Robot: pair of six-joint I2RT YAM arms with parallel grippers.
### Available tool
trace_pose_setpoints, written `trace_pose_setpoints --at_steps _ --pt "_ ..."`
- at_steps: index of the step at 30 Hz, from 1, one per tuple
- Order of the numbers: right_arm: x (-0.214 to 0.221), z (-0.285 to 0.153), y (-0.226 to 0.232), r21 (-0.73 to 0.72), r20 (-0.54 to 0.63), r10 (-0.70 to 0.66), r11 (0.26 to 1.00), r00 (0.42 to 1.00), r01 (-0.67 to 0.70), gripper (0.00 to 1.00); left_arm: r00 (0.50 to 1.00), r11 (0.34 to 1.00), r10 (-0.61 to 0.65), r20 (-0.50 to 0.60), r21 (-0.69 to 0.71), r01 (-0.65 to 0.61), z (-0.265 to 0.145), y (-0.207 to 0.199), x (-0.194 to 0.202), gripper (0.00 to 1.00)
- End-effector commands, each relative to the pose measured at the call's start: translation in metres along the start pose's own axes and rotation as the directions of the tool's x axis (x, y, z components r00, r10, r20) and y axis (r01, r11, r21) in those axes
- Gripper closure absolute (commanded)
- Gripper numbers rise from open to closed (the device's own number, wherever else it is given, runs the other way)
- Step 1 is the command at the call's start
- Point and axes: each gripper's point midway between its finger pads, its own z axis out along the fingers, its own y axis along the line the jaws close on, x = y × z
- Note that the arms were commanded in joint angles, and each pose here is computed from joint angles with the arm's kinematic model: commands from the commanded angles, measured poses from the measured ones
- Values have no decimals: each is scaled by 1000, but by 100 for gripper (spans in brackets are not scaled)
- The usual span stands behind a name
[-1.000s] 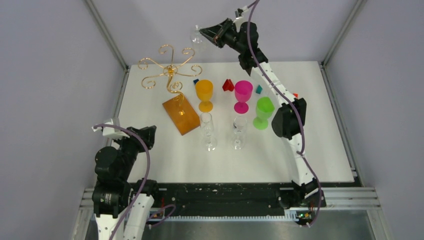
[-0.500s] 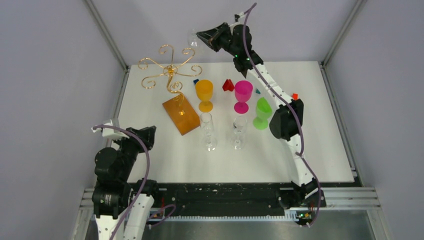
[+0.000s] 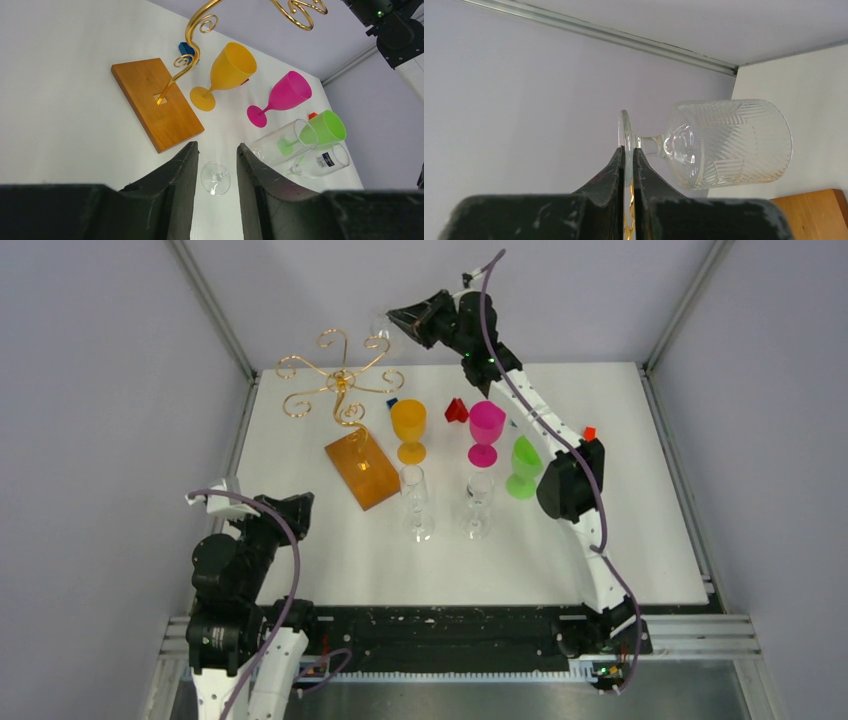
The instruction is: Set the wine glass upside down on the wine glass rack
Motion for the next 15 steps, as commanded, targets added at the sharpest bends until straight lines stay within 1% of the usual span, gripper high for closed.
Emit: trace_pose_setpoints --at_steps 1,15 --pt "5 -12 67 -162 -8 -30 986 1000 28 100 999 999 -2 39 45 1 -1 -9 -8 60" --pt "24 -12 67 -188 -90 -37 982 995 19 100 1000 999 -11 26 51 10 3 -9 -4 60"
